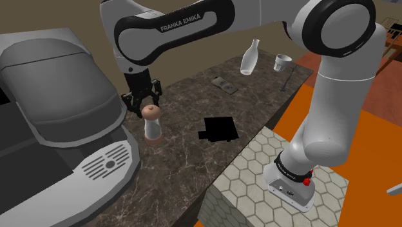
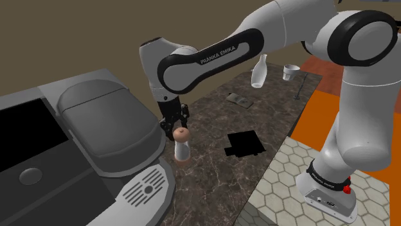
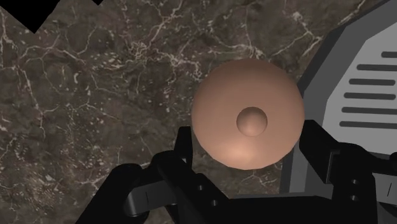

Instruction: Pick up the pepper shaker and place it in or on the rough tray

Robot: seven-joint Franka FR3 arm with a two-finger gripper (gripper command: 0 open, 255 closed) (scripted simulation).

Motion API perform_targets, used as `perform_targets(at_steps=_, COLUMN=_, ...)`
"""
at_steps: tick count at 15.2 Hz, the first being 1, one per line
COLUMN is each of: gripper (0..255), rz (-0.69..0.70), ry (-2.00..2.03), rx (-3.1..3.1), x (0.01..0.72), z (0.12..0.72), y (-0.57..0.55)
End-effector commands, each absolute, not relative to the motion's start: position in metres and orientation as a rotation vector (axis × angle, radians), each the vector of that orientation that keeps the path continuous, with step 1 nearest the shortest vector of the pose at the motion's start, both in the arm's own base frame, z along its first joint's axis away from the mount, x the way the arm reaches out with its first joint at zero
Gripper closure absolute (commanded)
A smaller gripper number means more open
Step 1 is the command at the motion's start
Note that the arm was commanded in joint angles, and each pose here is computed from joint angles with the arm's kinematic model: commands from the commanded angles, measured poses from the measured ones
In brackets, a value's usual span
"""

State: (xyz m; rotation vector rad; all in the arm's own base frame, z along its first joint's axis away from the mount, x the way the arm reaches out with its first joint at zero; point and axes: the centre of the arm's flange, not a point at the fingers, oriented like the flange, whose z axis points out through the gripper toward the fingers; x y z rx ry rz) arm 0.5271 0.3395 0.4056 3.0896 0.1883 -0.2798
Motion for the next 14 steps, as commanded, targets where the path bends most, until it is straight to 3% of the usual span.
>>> perform_targets(at_steps=1, gripper=255, rz=-0.28, ry=0.188, rx=3.09, x=0.527, z=0.415, y=0.34)
perform_targets(at_steps=14, gripper=255, rz=-0.28, ry=0.188, rx=3.09, x=0.527, z=0.483, y=0.34)
